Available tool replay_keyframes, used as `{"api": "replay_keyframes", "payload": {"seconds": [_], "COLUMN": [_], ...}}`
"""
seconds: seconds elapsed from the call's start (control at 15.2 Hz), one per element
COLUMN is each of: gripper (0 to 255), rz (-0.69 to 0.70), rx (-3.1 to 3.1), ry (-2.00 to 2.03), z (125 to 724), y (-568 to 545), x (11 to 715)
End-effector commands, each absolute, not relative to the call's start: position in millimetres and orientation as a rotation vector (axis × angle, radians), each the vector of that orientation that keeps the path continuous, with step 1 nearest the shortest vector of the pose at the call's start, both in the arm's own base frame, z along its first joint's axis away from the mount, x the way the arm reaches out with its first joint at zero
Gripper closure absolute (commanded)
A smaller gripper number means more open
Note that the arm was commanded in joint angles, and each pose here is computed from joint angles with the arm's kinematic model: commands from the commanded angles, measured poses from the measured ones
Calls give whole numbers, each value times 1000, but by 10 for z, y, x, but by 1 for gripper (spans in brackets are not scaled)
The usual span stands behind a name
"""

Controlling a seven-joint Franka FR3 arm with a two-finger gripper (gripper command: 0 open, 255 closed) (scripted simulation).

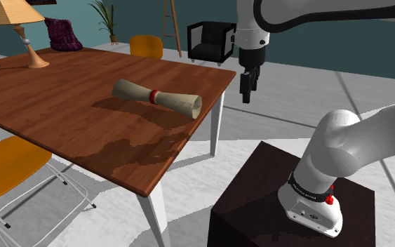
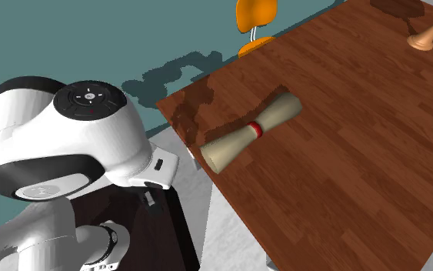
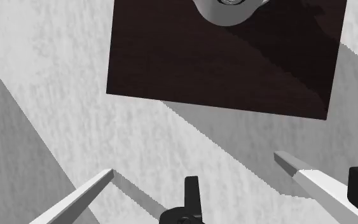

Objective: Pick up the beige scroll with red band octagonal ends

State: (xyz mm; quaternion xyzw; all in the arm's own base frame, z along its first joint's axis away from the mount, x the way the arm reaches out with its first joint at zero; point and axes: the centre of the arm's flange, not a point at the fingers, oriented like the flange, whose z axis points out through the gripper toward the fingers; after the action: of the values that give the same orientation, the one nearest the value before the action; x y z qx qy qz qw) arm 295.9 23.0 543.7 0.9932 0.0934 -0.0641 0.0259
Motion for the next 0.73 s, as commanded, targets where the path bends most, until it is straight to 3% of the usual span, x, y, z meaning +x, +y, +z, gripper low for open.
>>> {"api": "replay_keyframes", "payload": {"seconds": [0.0,0.66], "gripper": [0,0], "rz": [-198,-187], "rx": [3070,3024], "ry": [289,294], "z": [5437,5269], "y": [230,644], "x": [2959,4207]}}
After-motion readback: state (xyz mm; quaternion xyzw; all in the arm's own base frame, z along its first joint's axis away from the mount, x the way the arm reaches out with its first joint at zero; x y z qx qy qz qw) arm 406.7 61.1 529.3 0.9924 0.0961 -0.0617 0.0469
